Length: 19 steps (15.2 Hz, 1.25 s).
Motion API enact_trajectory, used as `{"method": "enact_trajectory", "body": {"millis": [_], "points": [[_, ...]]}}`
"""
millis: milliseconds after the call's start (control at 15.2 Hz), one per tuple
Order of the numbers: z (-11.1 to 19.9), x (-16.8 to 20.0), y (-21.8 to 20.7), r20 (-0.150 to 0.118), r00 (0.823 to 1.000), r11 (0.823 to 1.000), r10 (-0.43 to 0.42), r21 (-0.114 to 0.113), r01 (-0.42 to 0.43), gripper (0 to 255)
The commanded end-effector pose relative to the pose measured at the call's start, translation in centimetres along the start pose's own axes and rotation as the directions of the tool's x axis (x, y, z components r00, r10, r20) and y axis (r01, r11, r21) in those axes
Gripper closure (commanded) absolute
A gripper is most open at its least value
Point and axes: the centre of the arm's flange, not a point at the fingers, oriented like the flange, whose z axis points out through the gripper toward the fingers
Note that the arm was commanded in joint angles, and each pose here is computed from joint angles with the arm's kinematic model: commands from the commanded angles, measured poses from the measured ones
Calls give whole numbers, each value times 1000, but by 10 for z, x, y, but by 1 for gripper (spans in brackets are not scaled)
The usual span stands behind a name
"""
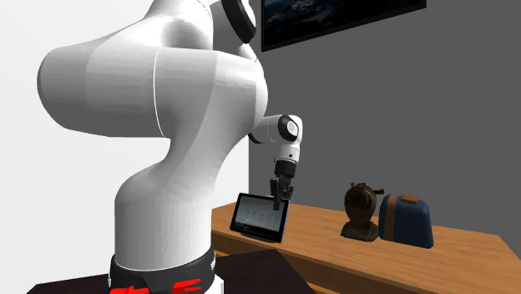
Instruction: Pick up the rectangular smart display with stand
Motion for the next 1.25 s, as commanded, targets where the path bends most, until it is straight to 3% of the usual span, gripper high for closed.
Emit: {"method": "enact_trajectory", "body": {"millis": [0,1188], "points": [[1,0,0,1,1000,1000,0,1,0,255],[-74,-2,-28,1,1000,1000,0,1,0,255]]}}
